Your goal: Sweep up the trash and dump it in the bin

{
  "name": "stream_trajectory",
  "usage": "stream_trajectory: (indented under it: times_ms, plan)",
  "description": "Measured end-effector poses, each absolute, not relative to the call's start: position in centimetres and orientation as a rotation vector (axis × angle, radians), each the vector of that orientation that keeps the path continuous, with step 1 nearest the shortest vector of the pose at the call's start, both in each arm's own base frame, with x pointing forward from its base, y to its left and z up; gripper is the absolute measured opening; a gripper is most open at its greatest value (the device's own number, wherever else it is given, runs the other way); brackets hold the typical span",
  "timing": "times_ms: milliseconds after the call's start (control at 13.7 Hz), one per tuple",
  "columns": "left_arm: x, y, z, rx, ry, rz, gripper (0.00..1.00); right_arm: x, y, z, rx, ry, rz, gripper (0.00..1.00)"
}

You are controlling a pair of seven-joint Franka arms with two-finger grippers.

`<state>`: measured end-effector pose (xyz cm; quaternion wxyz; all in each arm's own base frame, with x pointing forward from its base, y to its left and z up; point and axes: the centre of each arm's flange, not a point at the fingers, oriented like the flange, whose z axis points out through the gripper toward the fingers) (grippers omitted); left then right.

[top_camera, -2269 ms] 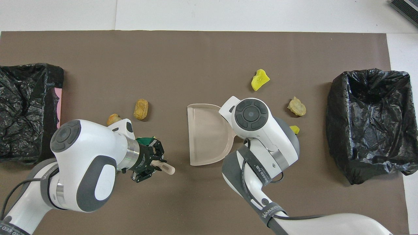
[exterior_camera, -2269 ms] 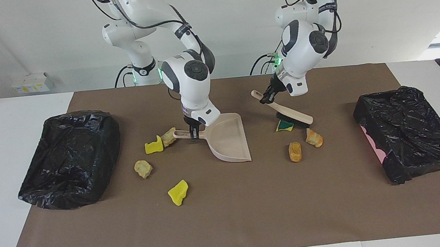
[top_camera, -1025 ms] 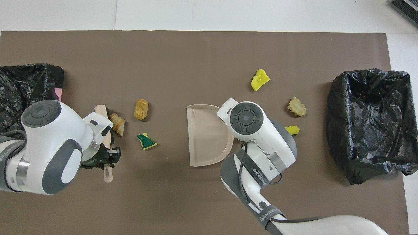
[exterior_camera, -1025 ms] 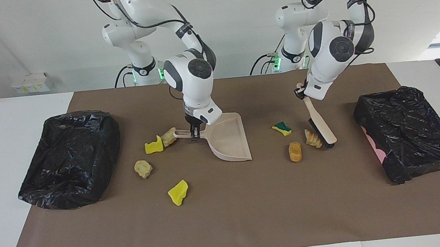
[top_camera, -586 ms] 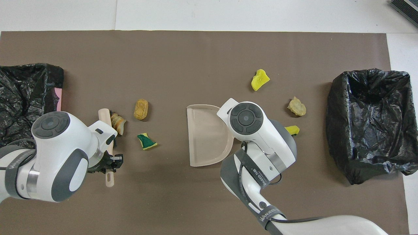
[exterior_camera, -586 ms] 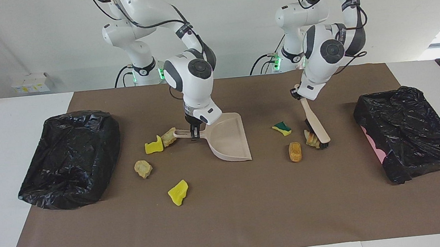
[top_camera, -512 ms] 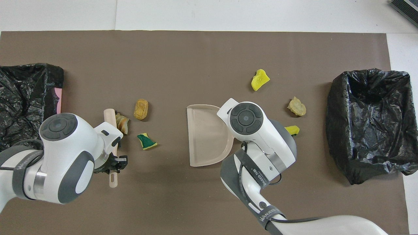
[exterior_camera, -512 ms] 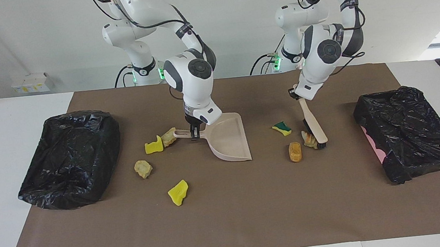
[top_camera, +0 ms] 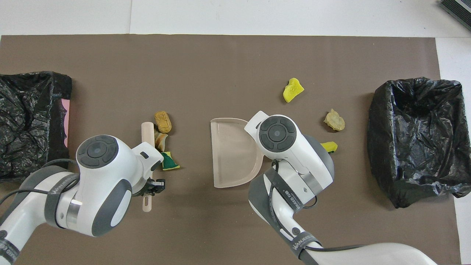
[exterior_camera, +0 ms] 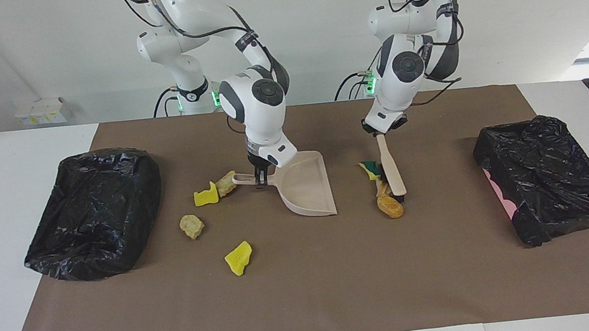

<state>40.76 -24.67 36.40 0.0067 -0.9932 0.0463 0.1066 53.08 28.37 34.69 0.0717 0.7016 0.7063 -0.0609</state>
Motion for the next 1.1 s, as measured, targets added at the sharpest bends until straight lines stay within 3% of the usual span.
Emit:
stream_trajectory:
  times_ms: [586,1098]
  plan:
    - [38.3,-31.5,38.0,-3.273,0.13,0.335,0.27,53.1,28.4,34.7,2.11,2.122,-0.183,0.32]
    - [42.4,-32.5,42.0,-3.437,-0.009,0.327,0.27,53.1,28.4,34.7,2.11,2.122,-0.183,0.32]
